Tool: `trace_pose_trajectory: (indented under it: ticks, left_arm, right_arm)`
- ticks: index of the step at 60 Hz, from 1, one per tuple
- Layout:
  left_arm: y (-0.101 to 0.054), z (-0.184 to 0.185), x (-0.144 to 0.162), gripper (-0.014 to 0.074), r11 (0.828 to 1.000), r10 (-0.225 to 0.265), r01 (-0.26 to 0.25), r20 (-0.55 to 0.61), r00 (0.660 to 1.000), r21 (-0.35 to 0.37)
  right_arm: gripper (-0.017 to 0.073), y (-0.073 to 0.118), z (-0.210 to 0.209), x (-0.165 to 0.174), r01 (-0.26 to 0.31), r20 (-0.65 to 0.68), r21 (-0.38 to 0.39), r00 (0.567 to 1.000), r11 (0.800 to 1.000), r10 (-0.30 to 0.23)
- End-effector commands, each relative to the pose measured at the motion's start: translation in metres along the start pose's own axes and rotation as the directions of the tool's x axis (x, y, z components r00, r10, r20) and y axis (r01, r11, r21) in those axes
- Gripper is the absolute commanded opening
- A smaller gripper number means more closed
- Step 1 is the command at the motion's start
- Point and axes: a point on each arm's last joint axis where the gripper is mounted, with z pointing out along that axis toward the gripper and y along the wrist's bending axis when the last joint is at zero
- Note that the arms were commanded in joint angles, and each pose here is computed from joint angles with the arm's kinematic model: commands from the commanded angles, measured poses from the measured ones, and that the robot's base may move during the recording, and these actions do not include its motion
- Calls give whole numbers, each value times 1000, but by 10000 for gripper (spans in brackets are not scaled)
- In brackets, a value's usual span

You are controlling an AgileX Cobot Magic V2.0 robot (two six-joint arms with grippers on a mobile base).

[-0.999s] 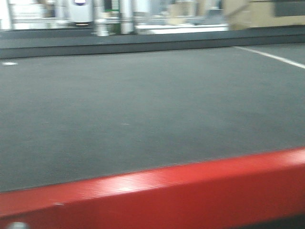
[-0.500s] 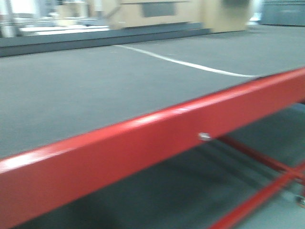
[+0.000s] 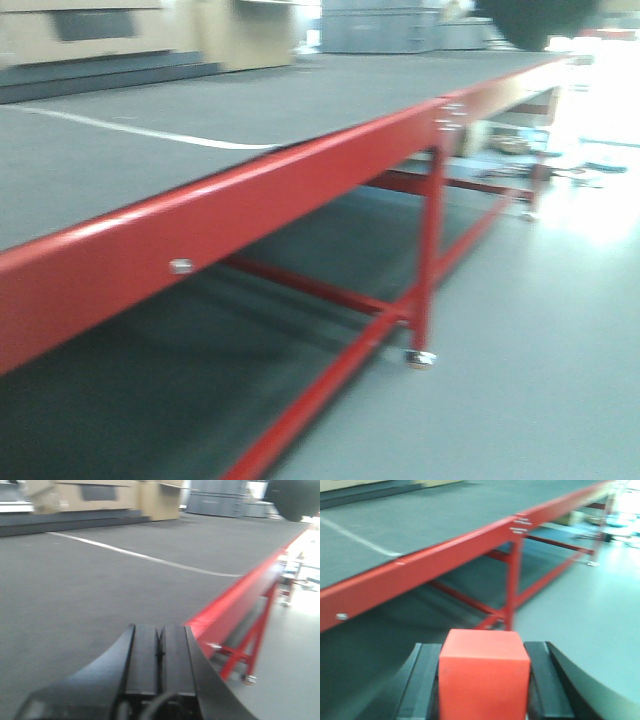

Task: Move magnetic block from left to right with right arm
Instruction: 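Drive the base across the room carrying the cube in the right gripper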

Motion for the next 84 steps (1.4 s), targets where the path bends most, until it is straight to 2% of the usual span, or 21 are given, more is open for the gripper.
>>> trace_pose_trajectory:
  ticks: [1,84]
  left_arm:
    - [0,-1,-6,-116,1000,-5,4,93,996,6]
    - [0,-1,-6,-116,1000,-5,4,95,995,6]
  right_arm:
    - [249,1,-2,-15,10,94,-4,996,1000,-10]
    - [249,1,-2,-15,10,94,-4,996,1000,-10]
